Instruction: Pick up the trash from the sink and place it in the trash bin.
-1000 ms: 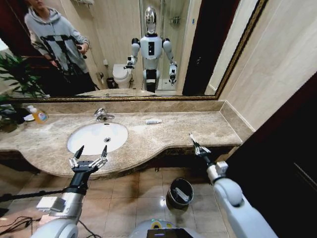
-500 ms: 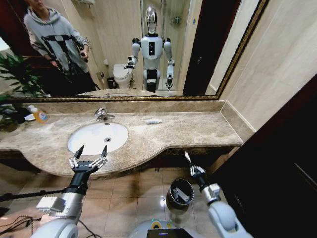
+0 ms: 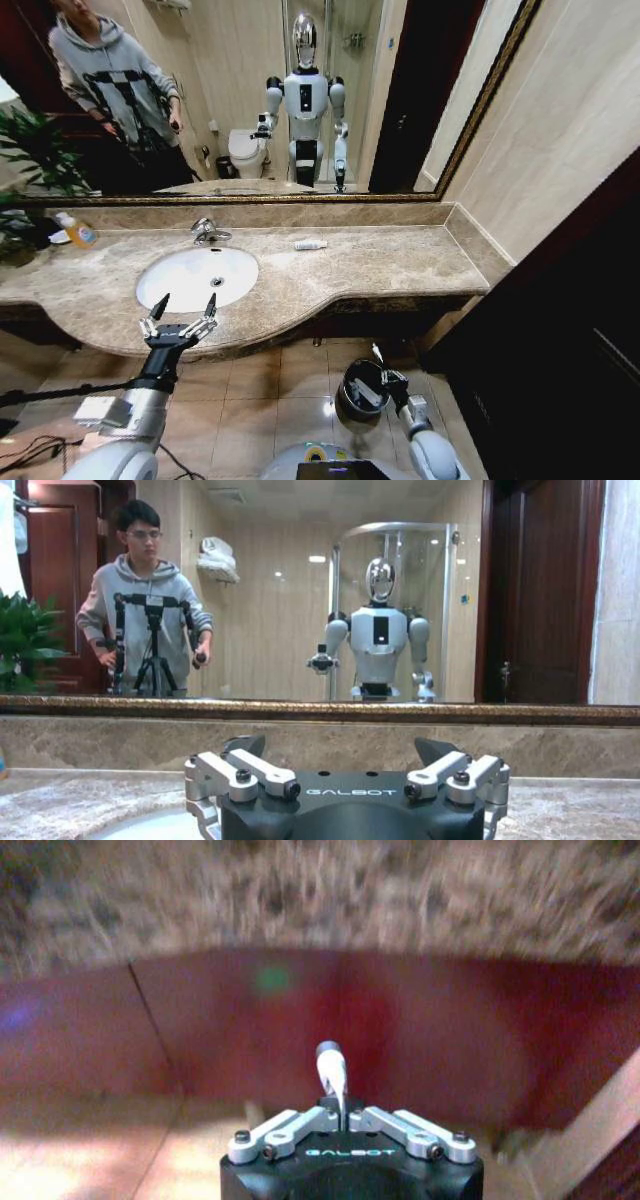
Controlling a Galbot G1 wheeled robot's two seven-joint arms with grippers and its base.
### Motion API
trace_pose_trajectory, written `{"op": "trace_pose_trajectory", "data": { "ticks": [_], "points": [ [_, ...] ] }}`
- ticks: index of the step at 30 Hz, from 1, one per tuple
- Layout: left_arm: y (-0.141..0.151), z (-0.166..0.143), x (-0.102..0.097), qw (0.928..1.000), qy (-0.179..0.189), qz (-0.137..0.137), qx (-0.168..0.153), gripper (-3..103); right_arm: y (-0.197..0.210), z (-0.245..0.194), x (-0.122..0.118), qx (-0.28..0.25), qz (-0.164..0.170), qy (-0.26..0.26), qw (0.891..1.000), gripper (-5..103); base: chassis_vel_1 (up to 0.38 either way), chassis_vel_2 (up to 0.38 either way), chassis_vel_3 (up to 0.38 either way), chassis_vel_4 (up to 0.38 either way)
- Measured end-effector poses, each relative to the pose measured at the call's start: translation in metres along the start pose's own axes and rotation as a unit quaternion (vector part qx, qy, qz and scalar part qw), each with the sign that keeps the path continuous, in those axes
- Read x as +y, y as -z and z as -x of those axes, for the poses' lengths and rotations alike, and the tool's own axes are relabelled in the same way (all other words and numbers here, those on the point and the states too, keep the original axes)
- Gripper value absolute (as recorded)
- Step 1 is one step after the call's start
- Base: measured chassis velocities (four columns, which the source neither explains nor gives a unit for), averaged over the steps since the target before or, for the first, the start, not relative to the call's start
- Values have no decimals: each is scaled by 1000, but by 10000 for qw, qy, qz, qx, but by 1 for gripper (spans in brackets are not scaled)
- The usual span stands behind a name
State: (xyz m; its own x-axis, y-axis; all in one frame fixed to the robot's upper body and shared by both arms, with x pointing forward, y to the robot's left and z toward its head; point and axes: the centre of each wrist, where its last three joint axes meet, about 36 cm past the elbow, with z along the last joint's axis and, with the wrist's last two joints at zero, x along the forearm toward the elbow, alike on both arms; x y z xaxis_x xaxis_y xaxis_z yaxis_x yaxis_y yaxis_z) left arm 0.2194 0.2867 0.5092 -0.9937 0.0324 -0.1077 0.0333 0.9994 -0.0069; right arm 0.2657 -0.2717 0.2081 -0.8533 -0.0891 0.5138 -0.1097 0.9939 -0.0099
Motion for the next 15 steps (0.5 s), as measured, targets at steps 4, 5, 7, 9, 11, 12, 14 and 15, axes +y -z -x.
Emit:
{"op": "trace_pose_trajectory", "data": {
  "ticks": [4,5,7,9,11,12,14,15],
  "points": [
    [0,0,0,10000,0,0,0,100,-14,12,-2,394,-87,33,9992,1,0,0,0,0],
    [0,0,0,10000,0,0,0,100,-18,16,-3,478,-119,37,9988,1,0,0,0,0],
    [0,0,0,10000,0,0,0,100,-23,21,-3,603,-170,39,9980,1,0,0,0,0],
    [0,0,0,10000,-1,0,0,100,-31,27,-4,748,-255,52,9969,1,0,0,0,0],
    [0,0,0,10000,0,0,0,100,-37,31,-5,868,-331,77,9956,1,0,0,0,0],
    [0,0,0,10000,0,0,0,100,-41,35,-5,966,-396,100,9945,1,0,0,0,0],
    [0,0,0,10000,0,0,0,100,-48,40,-5,1078,-465,126,9930,1,0,0,0,0],
    [0,0,0,10000,0,0,0,100,-55,45,-4,1195,-526,149,9913,1,0,0,0,0]
  ]
}}
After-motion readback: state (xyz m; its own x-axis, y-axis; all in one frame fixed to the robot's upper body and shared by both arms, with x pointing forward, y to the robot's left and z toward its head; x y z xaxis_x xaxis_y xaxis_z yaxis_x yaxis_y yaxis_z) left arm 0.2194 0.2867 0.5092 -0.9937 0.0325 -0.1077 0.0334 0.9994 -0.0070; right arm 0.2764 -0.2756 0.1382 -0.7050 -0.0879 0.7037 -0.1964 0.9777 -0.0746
